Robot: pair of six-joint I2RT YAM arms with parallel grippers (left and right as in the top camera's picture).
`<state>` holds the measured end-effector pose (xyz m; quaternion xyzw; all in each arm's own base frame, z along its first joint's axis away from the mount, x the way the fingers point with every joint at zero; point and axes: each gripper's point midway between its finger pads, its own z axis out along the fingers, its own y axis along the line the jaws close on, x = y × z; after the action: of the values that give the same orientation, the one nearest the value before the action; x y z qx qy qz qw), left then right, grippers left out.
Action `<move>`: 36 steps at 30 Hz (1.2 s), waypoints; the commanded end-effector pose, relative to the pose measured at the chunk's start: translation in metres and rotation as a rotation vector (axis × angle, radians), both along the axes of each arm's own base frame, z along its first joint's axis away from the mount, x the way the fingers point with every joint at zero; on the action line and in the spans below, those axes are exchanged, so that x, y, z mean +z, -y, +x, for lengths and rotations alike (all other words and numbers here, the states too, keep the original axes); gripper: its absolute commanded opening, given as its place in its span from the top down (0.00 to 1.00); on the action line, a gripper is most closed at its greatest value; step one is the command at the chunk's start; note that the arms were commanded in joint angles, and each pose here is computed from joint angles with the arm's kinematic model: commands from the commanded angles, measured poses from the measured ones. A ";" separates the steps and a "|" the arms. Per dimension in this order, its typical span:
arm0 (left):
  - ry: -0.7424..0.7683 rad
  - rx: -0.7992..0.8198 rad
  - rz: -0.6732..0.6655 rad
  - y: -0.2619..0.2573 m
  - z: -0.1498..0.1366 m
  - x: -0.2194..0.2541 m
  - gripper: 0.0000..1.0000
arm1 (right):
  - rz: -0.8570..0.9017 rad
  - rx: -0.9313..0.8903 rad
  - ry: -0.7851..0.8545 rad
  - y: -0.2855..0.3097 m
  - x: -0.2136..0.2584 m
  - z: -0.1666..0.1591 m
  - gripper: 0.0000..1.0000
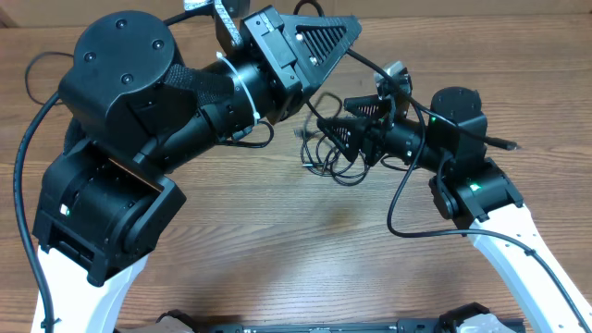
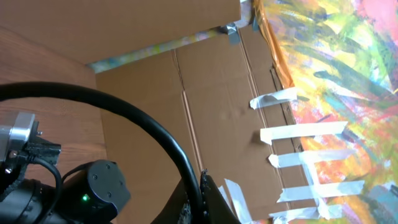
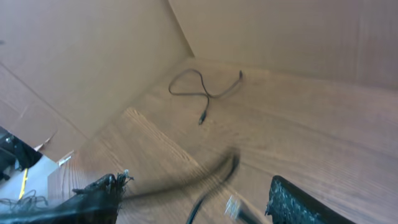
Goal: Untangle cables
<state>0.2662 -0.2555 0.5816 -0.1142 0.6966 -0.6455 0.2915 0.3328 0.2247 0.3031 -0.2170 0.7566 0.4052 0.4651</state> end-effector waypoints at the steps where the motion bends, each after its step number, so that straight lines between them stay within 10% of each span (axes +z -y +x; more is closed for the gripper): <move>1: 0.002 -0.005 -0.042 -0.006 -0.011 0.013 0.96 | 0.022 0.027 0.125 -0.005 0.027 0.002 0.25; 9: -0.024 -0.019 -0.056 -0.005 -0.013 0.013 0.96 | 0.055 0.016 0.229 -0.006 0.047 0.009 0.28; 21: -0.025 0.023 -0.058 -0.009 -0.007 0.013 0.96 | 0.116 0.085 0.194 -0.016 0.054 -0.003 0.96; 30: -0.025 0.097 -0.060 -0.016 0.004 0.012 0.96 | 0.138 0.161 0.128 -0.022 0.051 -0.018 0.96; 36: -0.029 0.098 -0.057 -0.016 0.004 0.011 0.96 | 0.022 -0.136 0.035 0.009 0.016 0.020 0.90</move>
<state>0.2777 -0.2473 0.5813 -0.1612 0.6878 -0.6409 0.3005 0.3302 0.2363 0.3194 -0.2218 0.7308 0.4416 0.4709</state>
